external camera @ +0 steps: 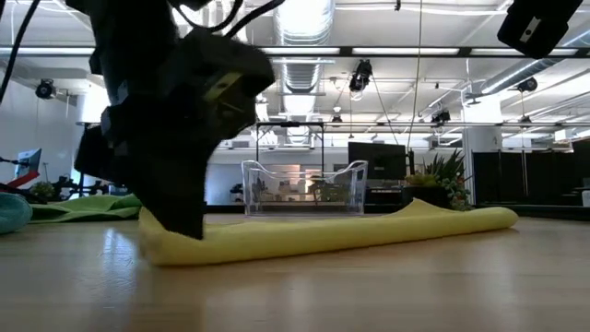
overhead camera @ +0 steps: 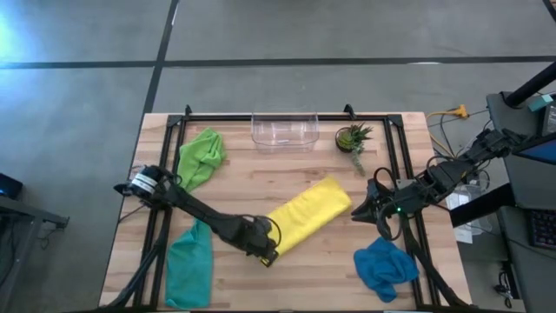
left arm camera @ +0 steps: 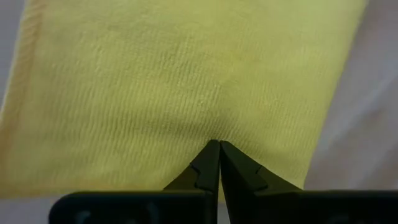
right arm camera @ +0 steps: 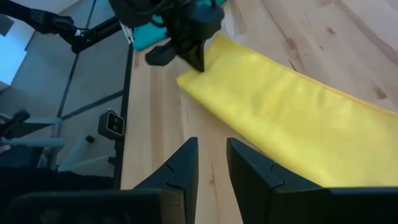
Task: Fold microfiber towels
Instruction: Fold the yellow microfiber towel
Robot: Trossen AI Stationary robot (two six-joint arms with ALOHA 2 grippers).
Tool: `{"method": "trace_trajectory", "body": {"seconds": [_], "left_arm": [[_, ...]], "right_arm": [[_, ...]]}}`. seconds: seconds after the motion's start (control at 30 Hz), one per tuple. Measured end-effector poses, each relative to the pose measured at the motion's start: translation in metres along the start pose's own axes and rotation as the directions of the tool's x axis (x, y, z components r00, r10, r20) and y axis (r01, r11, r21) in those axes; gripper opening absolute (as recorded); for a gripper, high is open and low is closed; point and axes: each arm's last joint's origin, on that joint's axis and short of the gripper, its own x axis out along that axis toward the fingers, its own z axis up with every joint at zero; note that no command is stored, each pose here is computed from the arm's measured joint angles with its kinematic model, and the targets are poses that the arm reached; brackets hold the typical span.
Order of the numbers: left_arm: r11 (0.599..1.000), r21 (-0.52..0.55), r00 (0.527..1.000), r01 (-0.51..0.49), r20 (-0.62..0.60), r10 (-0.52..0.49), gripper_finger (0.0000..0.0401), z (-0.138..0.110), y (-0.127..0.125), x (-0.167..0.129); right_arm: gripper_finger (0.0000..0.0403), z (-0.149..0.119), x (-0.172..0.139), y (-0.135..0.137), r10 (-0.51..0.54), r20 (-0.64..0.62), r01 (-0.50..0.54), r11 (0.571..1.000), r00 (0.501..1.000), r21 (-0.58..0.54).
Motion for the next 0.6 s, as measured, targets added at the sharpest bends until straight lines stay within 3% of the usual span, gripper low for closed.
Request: {"method": "trace_trajectory", "body": {"seconds": [0.33, 0.47, 0.6], "left_arm": [[0.991, 0.021, 0.988, 0.130, -0.084, -0.127, 0.0000, -0.004, -0.052, 0.025], [0.988, 0.078, 0.989, 0.130, -0.075, -0.125, 0.0000, 0.000, -0.051, 0.014], [0.974, 0.158, 0.984, 0.164, 0.046, -0.173, 0.0000, 0.014, -0.055, -0.016]], "right_arm": [[0.0079, 0.000, 0.000, 0.000, 0.002, 0.002, -0.002, 1.000, 1.000, 0.013], [0.0079, 0.000, 0.001, 0.000, -0.004, 0.002, 0.004, 1.000, 1.000, 0.024], [0.0079, -0.007, 0.008, -0.004, -0.046, -0.012, 0.047, 0.997, 0.999, 0.061]]}}
